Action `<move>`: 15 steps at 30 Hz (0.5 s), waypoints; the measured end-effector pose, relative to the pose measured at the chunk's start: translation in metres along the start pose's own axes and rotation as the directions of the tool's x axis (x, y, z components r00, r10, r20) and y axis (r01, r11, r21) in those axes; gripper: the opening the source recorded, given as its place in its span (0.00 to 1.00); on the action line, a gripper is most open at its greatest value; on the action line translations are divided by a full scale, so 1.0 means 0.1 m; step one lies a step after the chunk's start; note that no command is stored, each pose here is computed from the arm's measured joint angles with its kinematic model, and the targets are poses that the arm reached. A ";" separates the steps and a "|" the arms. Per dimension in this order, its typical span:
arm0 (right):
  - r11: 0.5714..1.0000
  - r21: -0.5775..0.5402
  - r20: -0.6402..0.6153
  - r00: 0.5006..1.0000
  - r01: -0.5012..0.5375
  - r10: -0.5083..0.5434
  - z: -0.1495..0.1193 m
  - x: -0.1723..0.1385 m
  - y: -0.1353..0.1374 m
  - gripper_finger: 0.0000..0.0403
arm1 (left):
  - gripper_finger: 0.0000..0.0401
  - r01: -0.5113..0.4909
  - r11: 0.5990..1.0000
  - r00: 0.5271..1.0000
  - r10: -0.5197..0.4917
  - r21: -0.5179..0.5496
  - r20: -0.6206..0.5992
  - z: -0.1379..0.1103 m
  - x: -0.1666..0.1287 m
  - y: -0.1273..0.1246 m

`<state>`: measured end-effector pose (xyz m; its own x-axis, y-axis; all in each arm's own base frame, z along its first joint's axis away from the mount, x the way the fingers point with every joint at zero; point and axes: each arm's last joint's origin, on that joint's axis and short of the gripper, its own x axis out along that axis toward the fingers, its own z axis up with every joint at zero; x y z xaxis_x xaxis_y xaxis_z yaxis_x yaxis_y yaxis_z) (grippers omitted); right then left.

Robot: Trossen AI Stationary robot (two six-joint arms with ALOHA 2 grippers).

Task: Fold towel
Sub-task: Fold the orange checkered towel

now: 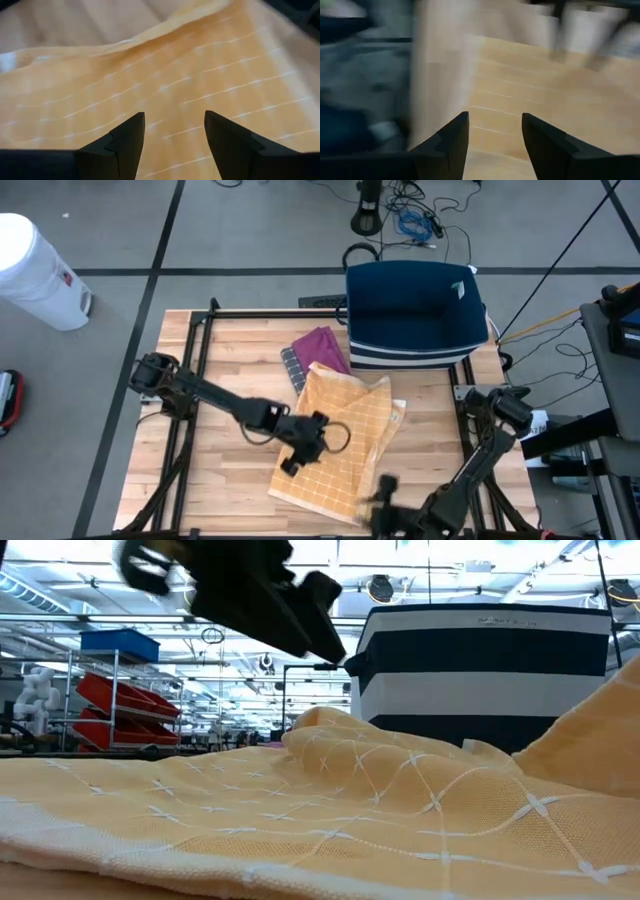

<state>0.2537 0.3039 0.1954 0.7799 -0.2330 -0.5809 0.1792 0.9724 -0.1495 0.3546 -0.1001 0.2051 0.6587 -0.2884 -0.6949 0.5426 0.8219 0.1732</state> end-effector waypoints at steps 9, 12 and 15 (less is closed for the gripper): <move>0.978 -0.010 -0.076 0.975 -0.209 0.208 0.01 0.23 0.16 0.42 | 0.53 0.012 1.000 1.000 -0.011 -0.011 0.029 0.18 0.09 -0.59; 0.976 -0.023 -0.051 0.976 -0.215 0.214 0.09 0.33 0.14 0.42 | 0.53 0.013 1.000 1.000 -0.013 -0.002 0.016 0.18 0.15 -0.72; 0.977 -0.017 -0.076 0.975 -0.212 0.210 0.14 0.55 0.05 0.42 | 0.53 0.018 1.000 1.000 -0.018 -0.018 -0.022 0.13 0.21 -0.82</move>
<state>0.3057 0.2965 0.1740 0.7526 -0.0241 -0.6580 0.0000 0.9993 -0.0366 0.3309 -0.1800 0.1859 0.6369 -0.2922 -0.7134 0.5450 0.8252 0.1485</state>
